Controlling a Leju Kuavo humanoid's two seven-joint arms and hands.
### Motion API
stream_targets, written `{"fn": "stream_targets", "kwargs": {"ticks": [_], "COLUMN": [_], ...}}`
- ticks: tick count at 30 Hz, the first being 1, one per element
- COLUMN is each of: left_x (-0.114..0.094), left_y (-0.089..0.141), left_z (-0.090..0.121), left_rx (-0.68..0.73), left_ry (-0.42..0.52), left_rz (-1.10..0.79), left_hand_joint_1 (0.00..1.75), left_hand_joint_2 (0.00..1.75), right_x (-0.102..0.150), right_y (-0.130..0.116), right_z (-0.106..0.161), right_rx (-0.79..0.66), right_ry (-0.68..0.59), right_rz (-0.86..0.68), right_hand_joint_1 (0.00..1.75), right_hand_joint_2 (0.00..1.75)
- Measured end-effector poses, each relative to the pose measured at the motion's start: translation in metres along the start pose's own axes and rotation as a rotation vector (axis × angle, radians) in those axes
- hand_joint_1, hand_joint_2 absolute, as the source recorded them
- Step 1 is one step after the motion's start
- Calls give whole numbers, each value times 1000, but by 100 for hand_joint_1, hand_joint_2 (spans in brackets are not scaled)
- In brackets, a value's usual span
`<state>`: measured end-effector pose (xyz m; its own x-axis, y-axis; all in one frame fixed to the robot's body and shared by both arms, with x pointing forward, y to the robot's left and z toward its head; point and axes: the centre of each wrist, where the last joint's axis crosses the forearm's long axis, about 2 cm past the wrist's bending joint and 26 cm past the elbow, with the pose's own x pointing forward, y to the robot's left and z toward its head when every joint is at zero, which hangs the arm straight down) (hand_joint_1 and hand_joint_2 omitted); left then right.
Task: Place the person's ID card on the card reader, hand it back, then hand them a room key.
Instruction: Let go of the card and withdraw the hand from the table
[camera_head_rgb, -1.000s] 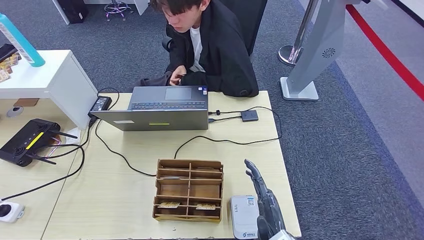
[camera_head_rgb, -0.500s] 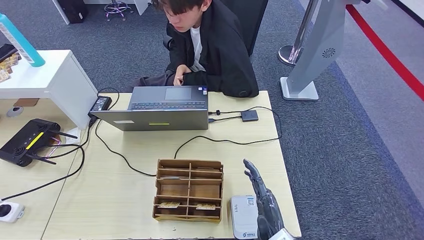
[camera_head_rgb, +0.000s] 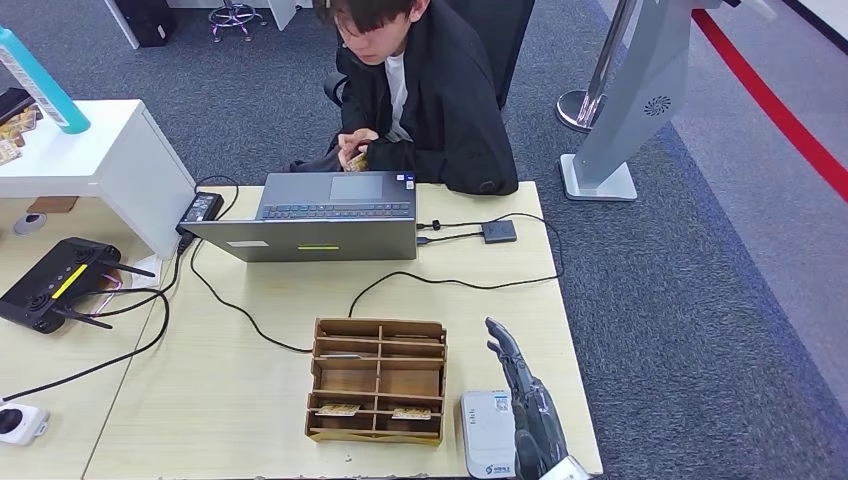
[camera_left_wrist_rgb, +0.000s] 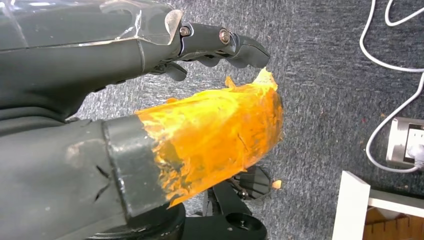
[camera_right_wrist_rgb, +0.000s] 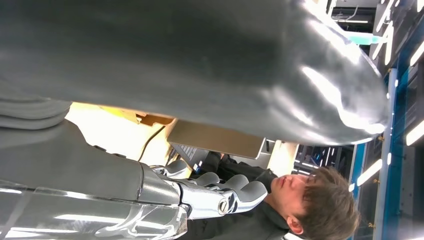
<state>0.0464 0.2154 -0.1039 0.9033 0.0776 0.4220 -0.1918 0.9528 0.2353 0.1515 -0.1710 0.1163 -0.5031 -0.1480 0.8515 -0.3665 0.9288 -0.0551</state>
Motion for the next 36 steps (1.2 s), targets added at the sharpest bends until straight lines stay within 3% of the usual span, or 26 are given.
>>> {"fn": "stream_targets", "kwargs": {"ticks": [36], "left_x": [-2], "left_y": [-3], "left_z": [2], "left_rx": [-47], "left_ry": [11], "left_rz": [48], "left_hand_joint_1": [0], "left_hand_joint_2": [0], "right_x": [0], "right_y": [2], "right_z": [6], "right_rx": [24], "right_ry": [12], "right_rz": [-5], "right_hand_joint_1": [0], "right_hand_joint_2": [0]}}
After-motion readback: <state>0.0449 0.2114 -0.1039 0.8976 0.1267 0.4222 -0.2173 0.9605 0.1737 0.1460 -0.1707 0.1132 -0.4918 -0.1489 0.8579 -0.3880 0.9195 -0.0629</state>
